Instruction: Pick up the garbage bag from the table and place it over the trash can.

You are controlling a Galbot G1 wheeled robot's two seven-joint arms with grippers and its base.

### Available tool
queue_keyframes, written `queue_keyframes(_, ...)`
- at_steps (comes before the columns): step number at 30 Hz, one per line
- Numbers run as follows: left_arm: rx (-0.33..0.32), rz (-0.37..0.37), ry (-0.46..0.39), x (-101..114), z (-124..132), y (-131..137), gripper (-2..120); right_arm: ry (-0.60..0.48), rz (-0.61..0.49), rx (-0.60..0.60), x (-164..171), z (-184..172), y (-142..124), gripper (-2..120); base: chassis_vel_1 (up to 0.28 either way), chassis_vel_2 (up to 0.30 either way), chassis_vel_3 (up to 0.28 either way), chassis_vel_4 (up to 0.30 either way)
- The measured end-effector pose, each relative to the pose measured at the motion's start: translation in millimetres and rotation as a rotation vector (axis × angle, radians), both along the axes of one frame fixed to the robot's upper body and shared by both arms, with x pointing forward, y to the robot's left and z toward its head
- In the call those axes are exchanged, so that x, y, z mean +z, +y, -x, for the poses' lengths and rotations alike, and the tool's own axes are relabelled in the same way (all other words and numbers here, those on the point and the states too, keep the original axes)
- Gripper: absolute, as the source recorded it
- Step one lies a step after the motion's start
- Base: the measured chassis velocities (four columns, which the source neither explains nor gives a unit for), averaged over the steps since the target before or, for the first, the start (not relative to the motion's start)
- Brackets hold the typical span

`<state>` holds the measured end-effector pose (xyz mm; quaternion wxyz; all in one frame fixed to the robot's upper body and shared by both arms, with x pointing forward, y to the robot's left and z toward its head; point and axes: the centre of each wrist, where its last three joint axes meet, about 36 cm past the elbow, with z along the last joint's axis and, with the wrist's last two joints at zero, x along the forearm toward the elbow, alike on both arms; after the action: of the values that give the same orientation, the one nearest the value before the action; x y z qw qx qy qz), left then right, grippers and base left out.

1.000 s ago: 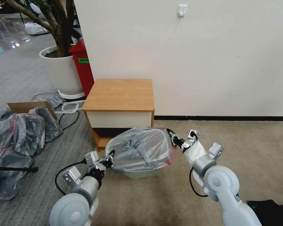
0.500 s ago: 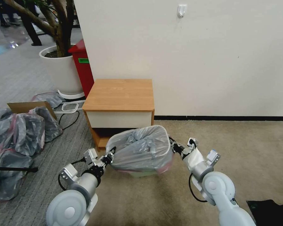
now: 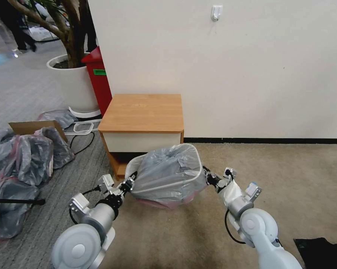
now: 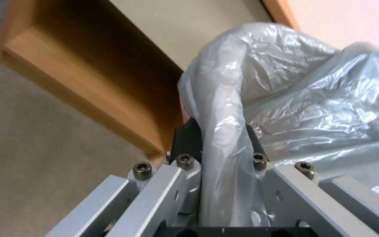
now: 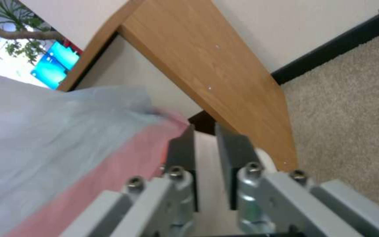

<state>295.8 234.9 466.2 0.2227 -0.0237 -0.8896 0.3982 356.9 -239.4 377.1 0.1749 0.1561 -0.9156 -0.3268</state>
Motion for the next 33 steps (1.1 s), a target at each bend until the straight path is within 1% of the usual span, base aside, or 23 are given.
queue_keyframes(4,0.018,-0.087,0.009,-11.6,-6.9,5.5,7,-0.026,-0.022,0.013,18.4,13.9,-3.8,34,0.000,0.000,0.000,0.000)
queue_keyframes(5,0.018,-0.087,0.009,-11.6,-6.9,5.5,7,-0.026,-0.022,0.013,18.4,13.9,-3.8,34,0.000,0.000,0.000,0.000)
queue_keyframes(9,0.018,-0.139,0.011,-16.2,-10.7,7.1,7,-0.083,-0.016,0.001,40.2,17.9,-8.9,51,0.000,0.000,0.000,0.000)
queue_keyframes(10,0.018,-0.139,0.011,-16.2,-10.7,7.1,7,-0.083,-0.016,0.001,40.2,17.9,-8.9,51,0.000,0.000,0.000,0.000)
queue_keyframes(11,0.006,-0.182,0.014,-19.5,-10.5,6.1,7,-0.130,-0.006,0.001,59.7,19.2,-9.1,57,0.000,0.000,0.000,0.000)
queue_keyframes(13,-0.013,-0.223,0.010,-22.9,-8.9,4.7,7,-0.192,0.016,0.022,82.0,19.5,-8.2,64,0.000,0.000,0.000,0.000)
queue_keyframes(14,-0.030,-0.255,0.005,-25.0,-7.2,2.9,7,-0.258,0.069,0.059,100.6,18.8,-5.9,70,0.000,0.000,0.000,0.000)
queue_keyframes(15,-0.030,-0.255,0.005,-25.0,-7.2,2.9,7,-0.258,0.069,0.059,100.6,18.8,-5.9,70,0.000,0.000,0.000,0.000)
queue_keyframes(17,-0.051,-0.295,-0.004,-27.2,-5.2,0.0,7,-0.348,0.153,0.135,118.3,16.4,-2.4,78,0.000,0.000,0.000,0.000)
queue_keyframes(18,-0.059,-0.317,-0.012,-28.2,-4.4,-1.3,7,-0.402,0.209,0.190,126.3,14.5,1.0,78,0.000,0.000,0.000,0.000)
queue_keyframes(19,-0.059,-0.317,-0.012,-28.2,-4.4,-1.3,7,-0.402,0.209,0.190,126.3,14.5,1.0,78,0.000,0.000,0.000,0.000)
queue_keyframes(20,-0.070,-0.347,-0.023,-29.4,-3.1,-3.4,7,-0.476,0.300,0.283,137.5,11.7,8.5,69,0.000,0.000,0.000,0.000)
queue_keyframes(21,-0.075,-0.360,-0.028,-30.1,-2.4,-4.5,7,-0.504,0.346,0.335,142.5,10.5,13.3,68,0.000,0.000,0.000,0.000)
queue_keyframes(22,-0.085,-0.385,-0.038,-31.4,-0.6,-6.8,7,-0.549,0.446,0.439,148.2,8.6,26.4,59,0.000,0.000,0.000,0.000)
queue_keyframes(23,-0.085,-0.385,-0.038,-31.4,-0.6,-6.8,7,-0.549,0.446,0.439,148.2,8.6,26.4,59,0.000,0.000,0.000,0.000)
queue_keyframes(25,-0.097,-0.413,-0.053,-32.6,1.4,-8.9,7,-0.579,0.527,0.512,150.2,6.8,39.8,52,0.000,0.000,0.000,0.000)
queue_keyframes(26,-0.097,-0.413,-0.053,-32.6,1.4,-8.9,7,-0.579,0.527,0.512,150.2,6.8,39.8,52,0.000,0.000,0.000,0.000)
queue_keyframes(27,-0.109,-0.438,-0.068,-33.8,3.4,-10.8,7,-0.597,0.581,0.573,149.6,4.1,52.4,46,0.000,0.000,0.000,0.000)
queue_keyframes(28,-0.113,-0.446,-0.073,-34.3,4.0,-11.4,7,-0.604,0.600,0.595,149.0,2.7,57.6,43,0.000,0.000,0.000,0.000)
queue_keyframes(29,-0.122,-0.469,-0.089,-35.3,5.5,-13.1,7,-0.623,0.650,0.660,147.9,-2.4,73.5,35,0.000,0.000,0.000,0.000)
queue_keyframes(30,-0.122,-0.469,-0.089,-35.3,5.5,-13.1,7,-0.623,0.650,0.660,147.9,-2.4,73.5,35,0.000,0.000,0.000,0.000)
queue_keyframes(32,-0.131,-0.491,-0.105,-35.9,6.5,-14.6,7,-0.623,0.677,0.735,145.1,-8.5,89.6,26,0.000,0.000,0.000,0.000)
queue_keyframes(33,-0.132,-0.495,-0.108,-36.1,6.7,-14.8,7,-0.622,0.680,0.743,144.7,-9.3,91.5,25,0.000,0.000,0.000,0.000)
